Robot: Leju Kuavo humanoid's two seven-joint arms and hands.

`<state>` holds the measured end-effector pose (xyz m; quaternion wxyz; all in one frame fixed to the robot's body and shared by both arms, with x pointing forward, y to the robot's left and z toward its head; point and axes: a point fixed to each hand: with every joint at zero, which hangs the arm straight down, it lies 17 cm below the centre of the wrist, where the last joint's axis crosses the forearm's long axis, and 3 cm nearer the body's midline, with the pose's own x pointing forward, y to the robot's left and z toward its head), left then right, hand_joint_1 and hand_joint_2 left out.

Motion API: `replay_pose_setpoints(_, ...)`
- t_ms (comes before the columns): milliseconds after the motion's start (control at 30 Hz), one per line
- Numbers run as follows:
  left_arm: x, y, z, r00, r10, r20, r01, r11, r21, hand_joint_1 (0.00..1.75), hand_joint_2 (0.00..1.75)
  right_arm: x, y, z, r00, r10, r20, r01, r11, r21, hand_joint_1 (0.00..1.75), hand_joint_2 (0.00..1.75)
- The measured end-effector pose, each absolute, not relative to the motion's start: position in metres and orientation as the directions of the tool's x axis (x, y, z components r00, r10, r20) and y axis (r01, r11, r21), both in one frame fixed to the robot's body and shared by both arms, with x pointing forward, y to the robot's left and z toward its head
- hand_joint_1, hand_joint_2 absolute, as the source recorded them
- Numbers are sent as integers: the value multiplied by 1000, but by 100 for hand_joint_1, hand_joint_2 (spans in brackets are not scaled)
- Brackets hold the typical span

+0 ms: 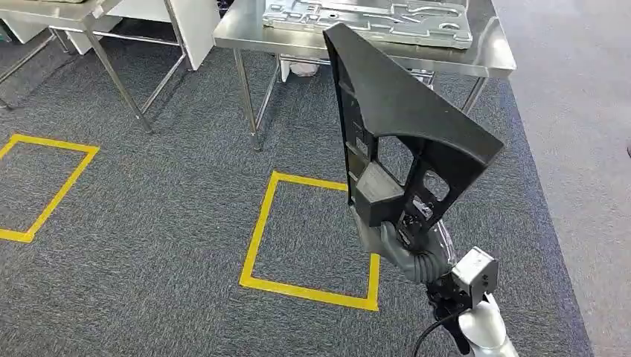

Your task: Take the parts from the cabinet and place them on the table.

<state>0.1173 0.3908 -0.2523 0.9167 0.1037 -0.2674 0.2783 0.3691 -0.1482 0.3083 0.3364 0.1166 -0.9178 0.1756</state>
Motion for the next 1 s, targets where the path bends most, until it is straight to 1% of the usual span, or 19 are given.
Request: replay_pose_setpoints(1000, 113, 388, -252, 699, 443, 561, -562, 826, 48, 0, 0, 376, -152, 309, -756, -85, 649, -317, 915, -249, 175, 175)
